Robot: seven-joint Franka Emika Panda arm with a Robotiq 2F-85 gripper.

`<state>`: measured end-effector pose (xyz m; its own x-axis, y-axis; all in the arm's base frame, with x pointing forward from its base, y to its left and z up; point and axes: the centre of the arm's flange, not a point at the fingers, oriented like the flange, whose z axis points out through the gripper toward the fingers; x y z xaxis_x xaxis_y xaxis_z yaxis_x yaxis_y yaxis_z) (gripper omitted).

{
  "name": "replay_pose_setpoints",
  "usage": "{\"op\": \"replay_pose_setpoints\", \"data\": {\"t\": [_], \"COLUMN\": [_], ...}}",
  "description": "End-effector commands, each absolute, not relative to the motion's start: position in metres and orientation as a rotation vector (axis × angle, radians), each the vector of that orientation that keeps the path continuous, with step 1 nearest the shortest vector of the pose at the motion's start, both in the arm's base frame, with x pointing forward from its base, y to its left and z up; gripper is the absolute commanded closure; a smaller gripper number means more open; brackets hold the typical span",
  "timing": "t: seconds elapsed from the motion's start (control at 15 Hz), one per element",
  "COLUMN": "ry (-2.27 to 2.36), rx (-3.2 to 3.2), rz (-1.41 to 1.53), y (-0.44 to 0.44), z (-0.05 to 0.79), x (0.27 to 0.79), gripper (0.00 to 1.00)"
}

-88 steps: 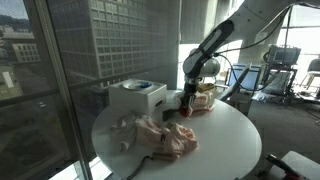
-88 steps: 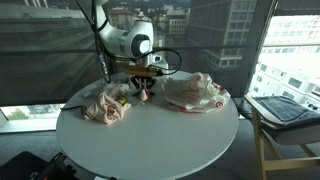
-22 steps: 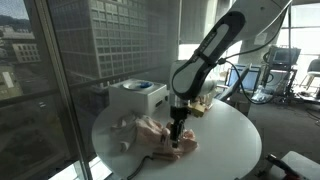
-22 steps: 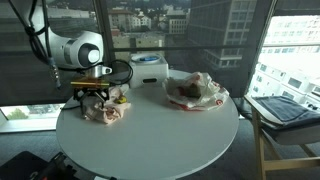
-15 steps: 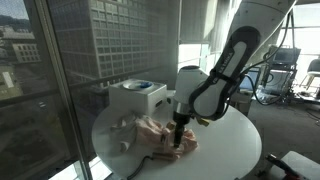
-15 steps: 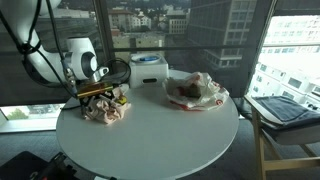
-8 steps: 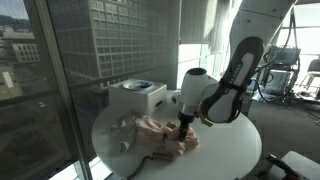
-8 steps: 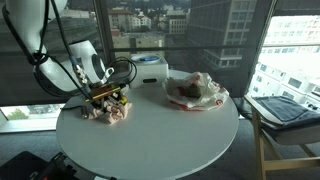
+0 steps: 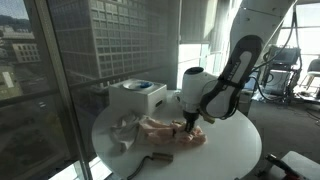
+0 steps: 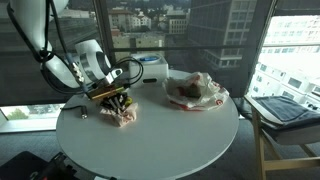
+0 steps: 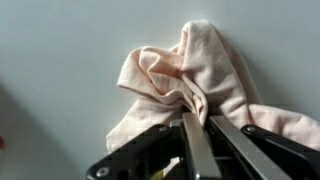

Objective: Pick up all the items on the table and put them into the plastic

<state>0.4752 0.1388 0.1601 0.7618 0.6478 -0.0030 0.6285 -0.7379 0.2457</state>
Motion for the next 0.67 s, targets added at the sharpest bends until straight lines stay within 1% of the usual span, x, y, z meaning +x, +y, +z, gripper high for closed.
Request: {"op": "replay_pose_setpoints", "data": {"t": [0.0,0.27,0.47,0.6], "ry": [0.772,0.505,0.464,0.494], "rx": [2.682,2.6,2.624,2.661], "rz": [-0.014,-0.072,-0.026,0.027], "y": [0.104,0.083,0.087,0.094], "z": [0.187,0.23,0.253,0.254], "x": [0.481,0.485,0.494,0.504], "gripper": [0.97,0.96,0.95,0.96]}}
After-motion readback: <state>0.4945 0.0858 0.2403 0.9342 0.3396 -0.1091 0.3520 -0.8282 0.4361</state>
